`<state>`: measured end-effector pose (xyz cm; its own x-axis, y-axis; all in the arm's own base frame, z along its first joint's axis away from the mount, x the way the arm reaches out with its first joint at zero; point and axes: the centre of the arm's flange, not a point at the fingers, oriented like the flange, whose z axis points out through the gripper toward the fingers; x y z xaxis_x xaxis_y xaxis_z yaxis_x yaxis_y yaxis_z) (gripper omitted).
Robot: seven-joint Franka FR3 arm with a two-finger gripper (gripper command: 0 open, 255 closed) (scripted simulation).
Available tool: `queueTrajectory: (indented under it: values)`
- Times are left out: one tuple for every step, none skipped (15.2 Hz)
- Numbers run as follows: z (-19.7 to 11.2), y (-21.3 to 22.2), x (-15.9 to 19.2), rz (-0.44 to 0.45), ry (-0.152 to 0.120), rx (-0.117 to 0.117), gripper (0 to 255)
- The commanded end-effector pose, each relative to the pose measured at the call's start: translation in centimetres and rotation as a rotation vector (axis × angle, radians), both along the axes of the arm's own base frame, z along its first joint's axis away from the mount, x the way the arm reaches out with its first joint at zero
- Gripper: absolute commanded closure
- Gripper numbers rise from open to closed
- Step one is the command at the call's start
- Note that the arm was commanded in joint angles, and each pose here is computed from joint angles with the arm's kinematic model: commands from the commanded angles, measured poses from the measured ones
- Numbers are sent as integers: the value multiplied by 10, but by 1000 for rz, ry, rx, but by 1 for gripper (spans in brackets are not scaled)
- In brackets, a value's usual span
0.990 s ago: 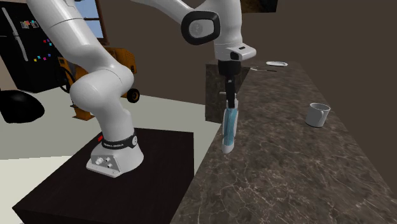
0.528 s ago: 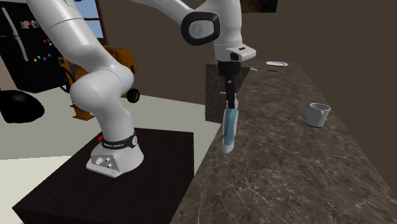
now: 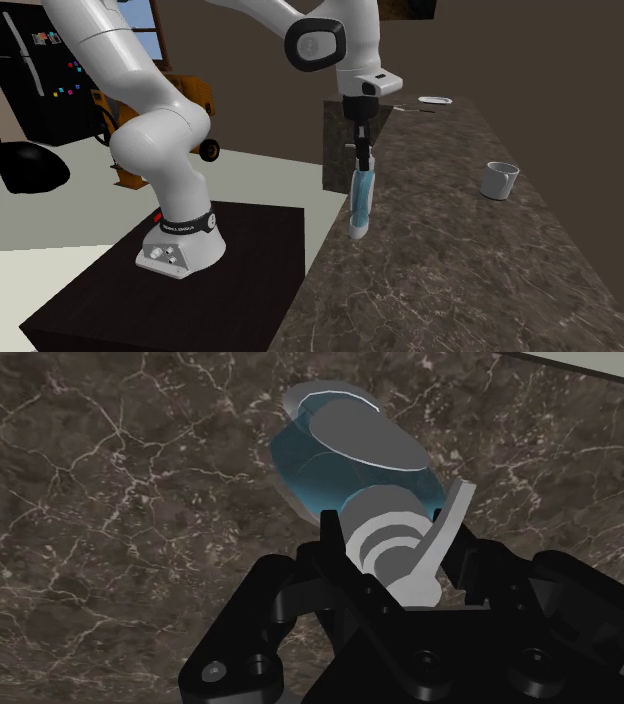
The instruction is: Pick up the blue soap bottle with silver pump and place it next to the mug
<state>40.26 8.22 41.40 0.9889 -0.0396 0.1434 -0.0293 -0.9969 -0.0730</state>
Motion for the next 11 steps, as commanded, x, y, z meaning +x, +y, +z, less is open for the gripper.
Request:
queueTrajectory:
  values:
    - [0,0,0,0,1,0,255]
    - [0,0,0,0,1,0,255]
    - [5,0,0,0,1,0,255]
    - [10,0,0,0,1,0,255]
    - [15,0,0,0,1,0,255]
    - [21,0,0,0,1,0,255]
    - [26,0,0,0,1,0,255]
    - [31,0,0,0,1,0,255]
    - [36,0,0,0,1,0,255]
    - [42,0,0,0,1,0,255]
    - [47,0,0,0,1,0,255]
